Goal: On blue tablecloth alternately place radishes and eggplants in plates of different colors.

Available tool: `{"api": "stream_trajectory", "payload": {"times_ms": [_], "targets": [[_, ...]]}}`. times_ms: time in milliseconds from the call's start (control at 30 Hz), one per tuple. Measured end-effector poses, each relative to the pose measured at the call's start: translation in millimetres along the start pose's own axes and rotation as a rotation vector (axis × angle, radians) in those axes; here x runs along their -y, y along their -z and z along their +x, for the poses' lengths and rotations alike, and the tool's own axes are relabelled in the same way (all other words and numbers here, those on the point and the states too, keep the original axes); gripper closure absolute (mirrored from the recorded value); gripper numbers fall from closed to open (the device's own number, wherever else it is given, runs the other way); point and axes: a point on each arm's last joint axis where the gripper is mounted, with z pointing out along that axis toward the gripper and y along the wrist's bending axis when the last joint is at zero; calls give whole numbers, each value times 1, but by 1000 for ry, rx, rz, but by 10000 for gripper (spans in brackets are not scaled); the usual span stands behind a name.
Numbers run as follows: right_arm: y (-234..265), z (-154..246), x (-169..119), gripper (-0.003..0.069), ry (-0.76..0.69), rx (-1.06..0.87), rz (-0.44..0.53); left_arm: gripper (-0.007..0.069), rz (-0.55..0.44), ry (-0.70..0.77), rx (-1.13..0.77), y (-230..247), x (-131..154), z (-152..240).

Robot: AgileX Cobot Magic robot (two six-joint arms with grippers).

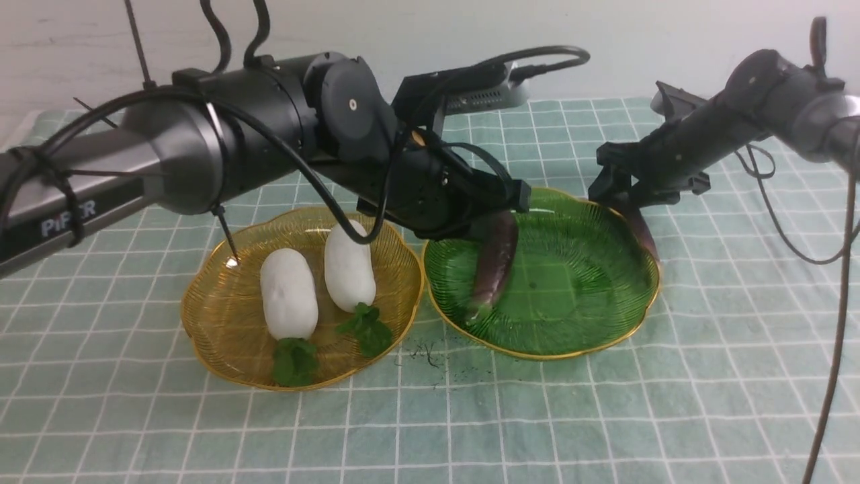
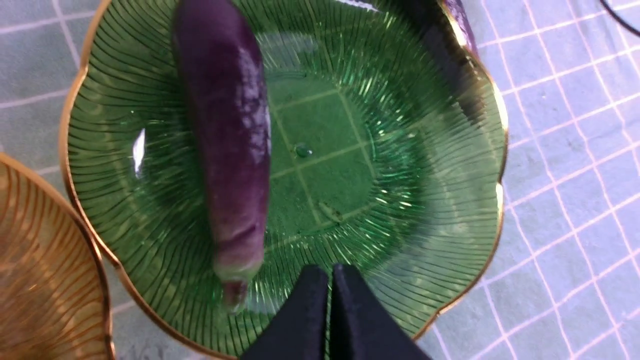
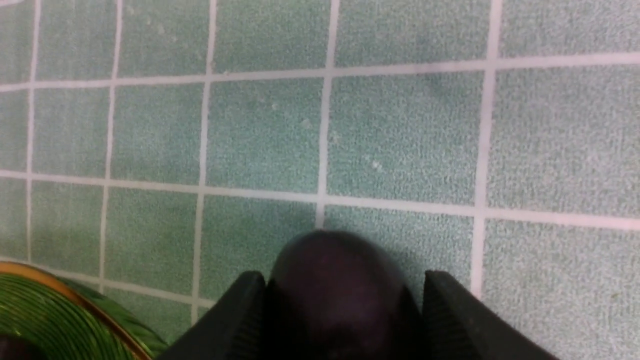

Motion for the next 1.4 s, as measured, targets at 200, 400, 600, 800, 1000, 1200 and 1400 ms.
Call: {"api": "stream_trajectory", "payload": {"times_ms": [200, 400, 600, 800, 1000, 1200, 1400], "targets": [[21, -13, 8, 295, 25, 30, 99, 633, -13, -53, 14, 30, 6, -2], [96, -40, -6, 295, 32, 126, 117, 633, -60, -127, 26, 64, 9, -2], [165, -46, -65, 295, 39, 239, 22, 633, -182, -191, -18, 114, 6, 7], [140, -15, -98, 295, 51, 88, 24, 633, -286, -163, -11, 159, 2, 22], [68, 24, -108, 295, 46, -139, 29, 633, -287, -133, 52, 199, -3, 57], [24, 42, -111, 250, 36, -233, 33, 633, -268, -71, 111, 217, -14, 100], [50, 34, -117, 76, 39, -177, 41, 633, -262, -62, 143, 231, -19, 122]]}}
